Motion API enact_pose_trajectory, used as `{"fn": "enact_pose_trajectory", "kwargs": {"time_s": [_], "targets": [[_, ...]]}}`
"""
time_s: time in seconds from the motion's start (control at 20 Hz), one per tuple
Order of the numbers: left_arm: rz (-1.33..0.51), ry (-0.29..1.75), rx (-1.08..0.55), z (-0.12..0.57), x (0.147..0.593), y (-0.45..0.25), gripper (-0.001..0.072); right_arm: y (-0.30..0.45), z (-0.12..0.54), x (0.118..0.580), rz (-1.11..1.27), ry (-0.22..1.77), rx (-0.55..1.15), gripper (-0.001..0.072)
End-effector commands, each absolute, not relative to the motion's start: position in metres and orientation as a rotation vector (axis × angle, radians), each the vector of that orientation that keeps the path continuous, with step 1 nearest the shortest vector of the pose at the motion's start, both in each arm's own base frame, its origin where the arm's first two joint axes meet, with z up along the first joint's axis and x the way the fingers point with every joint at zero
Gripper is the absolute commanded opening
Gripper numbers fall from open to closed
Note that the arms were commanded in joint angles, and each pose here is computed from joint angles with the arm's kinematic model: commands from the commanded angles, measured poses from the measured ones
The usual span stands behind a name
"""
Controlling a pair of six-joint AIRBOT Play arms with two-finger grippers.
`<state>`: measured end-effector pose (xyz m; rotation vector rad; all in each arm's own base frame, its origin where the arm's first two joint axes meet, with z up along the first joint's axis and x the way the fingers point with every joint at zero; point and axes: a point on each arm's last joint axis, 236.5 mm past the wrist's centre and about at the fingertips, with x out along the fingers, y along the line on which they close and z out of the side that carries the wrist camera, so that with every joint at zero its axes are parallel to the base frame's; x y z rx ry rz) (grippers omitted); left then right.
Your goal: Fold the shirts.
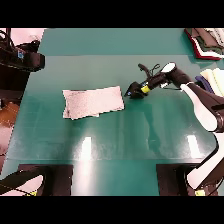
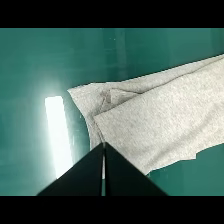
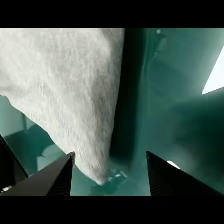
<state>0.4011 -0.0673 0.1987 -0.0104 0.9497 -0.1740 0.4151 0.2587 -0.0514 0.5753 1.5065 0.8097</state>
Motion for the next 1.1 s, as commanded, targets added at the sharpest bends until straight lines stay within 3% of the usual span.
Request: {"fn": "enact_pose_trajectory", "kwargs": {"time_s": [0.0,0.3,0.35,0.4,0.45,0.65,0.85,1.05], "targets": [[-0.184,0.958,-0.004,0.198,0.399,-0.068,0.0025,0.3,-0.067,0.413,0.814,1.498,0.669,0.0531],[-0.188,0.99,0.006,0.193,0.392,-0.068,0.0025,0.367,-0.064,0.42,0.819,1.36,0.69,0.0503],[-0.188,0.993,0.006,0.193,0.392,-0.067,0.0025,0.371,-0.063,0.42,0.832,1.341,0.675,0.0347],[-0.188,0.994,0.007,0.193,0.392,-0.067,0.0025,0.372,-0.061,0.42,0.855,1.32,0.649,0.0134],[-0.188,0.994,0.006,0.193,0.392,-0.068,0.0025,0.372,-0.056,0.42,0.887,1.295,0.615,0.0017],[-0.188,0.995,0.006,0.193,0.392,-0.068,0.0025,0.318,-0.006,0.454,0.869,1.168,0.605,0.0014],[-0.199,0.992,-0.004,0.193,0.392,-0.071,0.0025,0.177,0.063,0.507,0.673,0.967,0.603,0.0014],[-0.227,0.986,-0.027,0.195,0.392,-0.079,0.0025,0.021,0.121,0.53,0.408,0.741,0.632,0.0014]]}}
